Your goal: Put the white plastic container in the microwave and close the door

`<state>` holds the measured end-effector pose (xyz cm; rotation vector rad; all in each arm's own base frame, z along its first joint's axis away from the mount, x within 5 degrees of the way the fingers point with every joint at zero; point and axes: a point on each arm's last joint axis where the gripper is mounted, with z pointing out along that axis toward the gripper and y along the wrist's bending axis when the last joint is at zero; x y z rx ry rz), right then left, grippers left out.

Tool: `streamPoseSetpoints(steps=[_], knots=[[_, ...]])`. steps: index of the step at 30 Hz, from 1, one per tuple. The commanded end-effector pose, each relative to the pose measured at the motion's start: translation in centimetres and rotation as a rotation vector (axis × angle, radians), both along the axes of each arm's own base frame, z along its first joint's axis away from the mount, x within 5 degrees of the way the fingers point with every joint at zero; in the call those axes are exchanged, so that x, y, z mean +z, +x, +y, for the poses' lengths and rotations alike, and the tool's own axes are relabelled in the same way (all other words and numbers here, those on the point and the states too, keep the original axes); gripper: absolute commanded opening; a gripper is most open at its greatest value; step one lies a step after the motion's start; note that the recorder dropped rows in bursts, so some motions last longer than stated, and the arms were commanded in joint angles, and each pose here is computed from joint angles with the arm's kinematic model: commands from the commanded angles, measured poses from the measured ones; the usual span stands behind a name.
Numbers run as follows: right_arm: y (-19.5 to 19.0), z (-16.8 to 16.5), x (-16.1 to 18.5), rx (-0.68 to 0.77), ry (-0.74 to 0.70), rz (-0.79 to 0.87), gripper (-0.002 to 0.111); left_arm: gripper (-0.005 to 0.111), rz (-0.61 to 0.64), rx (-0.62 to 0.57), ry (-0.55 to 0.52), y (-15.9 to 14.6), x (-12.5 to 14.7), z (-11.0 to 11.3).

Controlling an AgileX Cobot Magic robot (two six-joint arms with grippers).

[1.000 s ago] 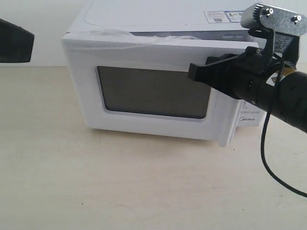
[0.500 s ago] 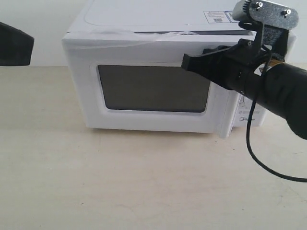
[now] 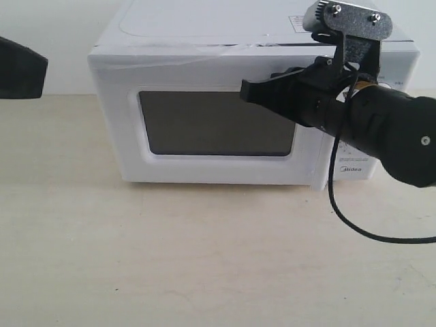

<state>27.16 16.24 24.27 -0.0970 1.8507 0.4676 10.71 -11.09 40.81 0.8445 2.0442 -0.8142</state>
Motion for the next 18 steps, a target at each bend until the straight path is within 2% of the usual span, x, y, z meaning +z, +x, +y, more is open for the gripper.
streamPoseSetpoints(steps=[1,12,18], knots=[[0.9,-0.1,0.6,-0.037,0.012,-0.049,0.000,0.004,0.012,-0.004,0.002,-0.1,-0.1,0.0],[1.2,-0.3,0.4,-0.083,0.022,-0.058,0.000,0.004,0.012,-0.004,0.002,-0.1,-0.1,0.0],[-0.9,-0.9,3.4,-0.006,0.016,-0.055,0.000,0.004,0.009,-0.004,0.000,-0.2,-0.1,0.0]])
